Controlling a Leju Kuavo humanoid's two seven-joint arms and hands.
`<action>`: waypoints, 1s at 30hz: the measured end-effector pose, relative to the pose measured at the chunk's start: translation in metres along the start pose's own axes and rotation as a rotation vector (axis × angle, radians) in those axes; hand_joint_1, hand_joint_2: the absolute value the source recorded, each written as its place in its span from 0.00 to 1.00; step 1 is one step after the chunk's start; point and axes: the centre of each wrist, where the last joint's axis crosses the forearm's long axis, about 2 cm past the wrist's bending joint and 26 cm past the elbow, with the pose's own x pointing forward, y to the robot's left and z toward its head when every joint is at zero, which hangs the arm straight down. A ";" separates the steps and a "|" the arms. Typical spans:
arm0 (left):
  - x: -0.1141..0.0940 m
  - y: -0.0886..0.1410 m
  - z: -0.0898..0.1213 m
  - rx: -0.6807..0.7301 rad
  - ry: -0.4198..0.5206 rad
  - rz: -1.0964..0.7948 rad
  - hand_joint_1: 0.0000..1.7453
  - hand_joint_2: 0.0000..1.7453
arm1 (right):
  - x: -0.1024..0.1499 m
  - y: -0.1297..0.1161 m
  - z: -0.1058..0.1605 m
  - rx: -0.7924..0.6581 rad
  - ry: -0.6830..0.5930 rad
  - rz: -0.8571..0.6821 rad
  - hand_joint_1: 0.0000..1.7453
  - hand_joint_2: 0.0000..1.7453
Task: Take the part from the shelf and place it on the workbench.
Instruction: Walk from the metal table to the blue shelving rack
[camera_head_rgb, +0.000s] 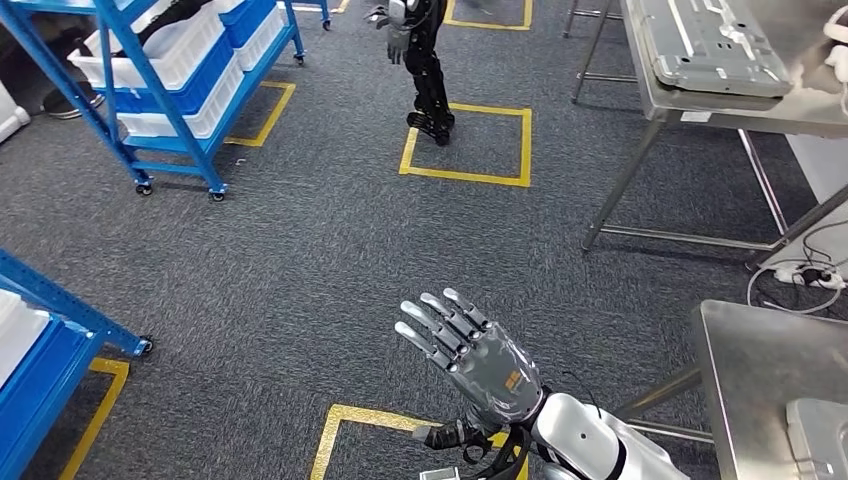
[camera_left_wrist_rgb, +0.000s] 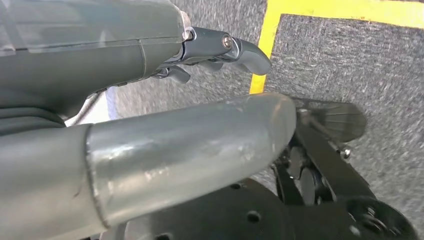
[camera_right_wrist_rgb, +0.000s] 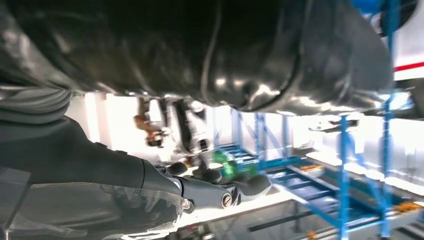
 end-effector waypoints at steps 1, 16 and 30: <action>-0.001 0.000 0.000 0.001 0.000 0.001 0.00 0.00 | 0.000 0.000 0.002 0.003 0.001 -0.001 0.00 0.00; 0.002 0.001 0.000 0.009 0.010 -0.017 0.00 0.00 | -0.003 -0.002 0.006 0.014 0.002 -0.004 0.00 0.00; 0.002 0.001 0.000 0.001 0.023 -0.033 0.00 0.00 | -0.007 -0.004 0.006 0.008 0.008 0.007 0.00 0.00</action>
